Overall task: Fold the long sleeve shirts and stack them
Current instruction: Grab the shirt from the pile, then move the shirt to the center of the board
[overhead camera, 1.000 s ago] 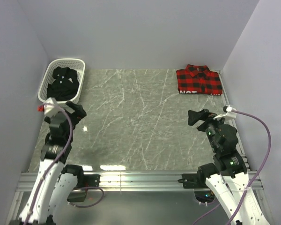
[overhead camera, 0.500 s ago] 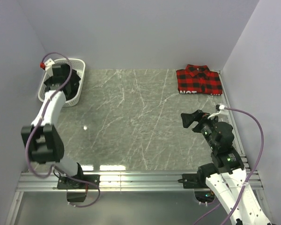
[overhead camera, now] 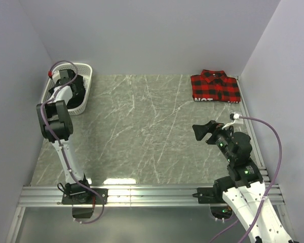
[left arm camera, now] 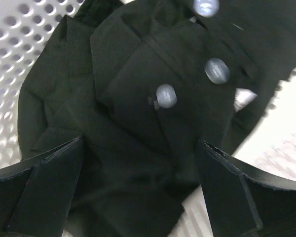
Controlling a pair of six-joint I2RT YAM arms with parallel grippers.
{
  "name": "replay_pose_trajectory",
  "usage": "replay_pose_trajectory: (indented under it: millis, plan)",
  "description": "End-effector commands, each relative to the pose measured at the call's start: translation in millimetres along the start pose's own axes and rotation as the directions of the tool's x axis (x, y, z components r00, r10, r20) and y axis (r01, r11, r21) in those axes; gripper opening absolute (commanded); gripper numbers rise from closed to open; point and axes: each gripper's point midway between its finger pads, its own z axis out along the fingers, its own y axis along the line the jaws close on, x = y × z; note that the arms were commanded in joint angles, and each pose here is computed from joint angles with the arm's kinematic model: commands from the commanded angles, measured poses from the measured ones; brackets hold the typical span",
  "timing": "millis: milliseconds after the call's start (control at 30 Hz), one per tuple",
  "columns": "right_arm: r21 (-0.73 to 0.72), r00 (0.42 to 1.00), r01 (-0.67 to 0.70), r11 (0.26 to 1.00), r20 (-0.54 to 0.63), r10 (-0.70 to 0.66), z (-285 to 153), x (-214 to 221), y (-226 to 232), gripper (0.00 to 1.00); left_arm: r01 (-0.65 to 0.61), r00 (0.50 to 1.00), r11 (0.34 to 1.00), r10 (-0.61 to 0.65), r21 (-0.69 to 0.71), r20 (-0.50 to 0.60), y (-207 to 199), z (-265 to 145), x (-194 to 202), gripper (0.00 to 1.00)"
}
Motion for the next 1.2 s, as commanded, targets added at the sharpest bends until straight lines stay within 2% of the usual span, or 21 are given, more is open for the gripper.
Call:
replay_pose_trajectory:
  millis: [0, 100, 133, 200, 233, 267, 333, 400, 500, 533, 600, 667, 800, 900, 967, 1000, 1067, 1100, 1167]
  plan:
    - [-0.053, 1.0, 0.022, 0.998, 0.012, -0.022, 4, -3, 9, 1.0, -0.04, 0.998, 0.998, 0.042, -0.04, 0.042, 2, 17, -17, 0.99]
    - [-0.048, 1.0, 0.022, 0.999, -0.008, -0.022, 7, 2, 7, 1.0, -0.078, 0.997, 0.994, 0.079, -0.072, 0.013, 5, 38, -4, 0.96]
    - [-0.045, 1.0, 0.023, 0.999, -0.012, -0.023, 8, 3, 6, 1.0, -0.094, 0.995, 0.992, 0.092, -0.082, -0.024, 10, 47, 8, 0.85]
    - [-0.042, 0.999, 0.025, 0.999, -0.024, -0.026, 10, 5, 6, 1.0, -0.082, 0.997, 0.995, 0.082, -0.063, -0.003, 4, 47, -7, 0.64]
    - [-0.045, 0.999, 0.029, 0.999, -0.027, -0.03, 10, 5, 7, 1.0, -0.081, 0.996, 0.996, 0.083, -0.048, 0.027, 0, 45, -18, 0.5]
    - [-0.044, 0.999, 0.03, 0.999, -0.037, -0.031, 12, 6, 6, 1.0, -0.079, 0.996, 0.996, 0.08, -0.034, 0.045, -3, 41, -24, 0.24]
    - [-0.045, 0.999, 0.032, 0.998, -0.039, -0.034, 12, 5, 7, 1.0, -0.051, 0.992, 0.999, 0.051, -0.003, 0.114, -11, 25, -53, 0.0]
    - [-0.051, 0.998, 0.032, 0.998, -0.046, -0.034, 13, 5, 9, 1.0, -0.017, 0.986, 0.999, 0.012, 0.028, 0.166, -17, 7, -79, 0.01]
    - [-0.062, 0.998, 0.033, 0.998, -0.051, -0.036, 13, 4, 11, 1.0, 0.071, 0.952, 0.989, -0.105, 0.126, 0.287, -28, -43, -138, 0.0]
    - [-0.066, 0.998, 0.035, 0.997, -0.05, -0.038, 12, 3, 13, 1.0, 0.102, 0.93, 0.974, -0.166, 0.203, 0.327, -36, -74, -164, 0.0]
    - [-0.072, 0.998, 0.038, 0.997, -0.049, -0.042, 11, 2, 14, 1.0, 0.121, 0.899, 0.948, -0.23, 0.293, 0.373, -48, -109, -192, 0.0]
    - [-0.076, 0.998, 0.039, 0.996, -0.037, -0.042, 10, -1, 16, 1.0, 0.116, 0.862, 0.908, -0.293, 0.403, 0.413, -64, -163, -225, 0.0]
    - [-0.094, 0.999, 0.033, 0.995, -0.008, -0.034, 6, -9, 21, 1.0, 0.072, 0.83, 0.816, -0.368, 0.574, 0.42, -100, -252, -251, 0.0]
    - [-0.108, 0.999, 0.035, 0.994, 0.01, -0.034, 1, -15, 26, 1.0, 0.047, 0.822, 0.665, -0.449, 0.746, 0.349, -133, -338, -252, 0.0]
    - [-0.113, 0.999, 0.042, 0.993, 0.029, -0.039, -4, -20, 28, 1.0, 0.022, 0.835, 0.575, -0.461, 0.818, 0.302, -150, -375, -244, 0.0]
    - [-0.108, 0.998, 0.047, 0.993, 0.041, -0.043, -6, -23, 28, 1.0, 0.018, 0.839, 0.492, -0.481, 0.87, 0.255, -164, -410, -235, 0.0]
    - [-0.111, 0.997, 0.053, 0.992, 0.065, -0.046, -11, -28, 29, 1.0, 0.011, 0.853, 0.4, -0.482, 0.917, 0.2, -178, -443, -222, 0.0]
    - [-0.112, 0.996, 0.056, 0.992, 0.073, -0.048, -13, -29, 30, 1.0, 0.018, 0.871, 0.302, -0.474, 0.953, 0.133, -190, -475, -208, 0.0]
    - [-0.112, 0.995, 0.056, 0.992, 0.09, -0.046, -16, -33, 30, 1.0, 0.039, 0.892, 0.187, -0.449, 0.982, 0.05, -203, -505, -190, 0.0]
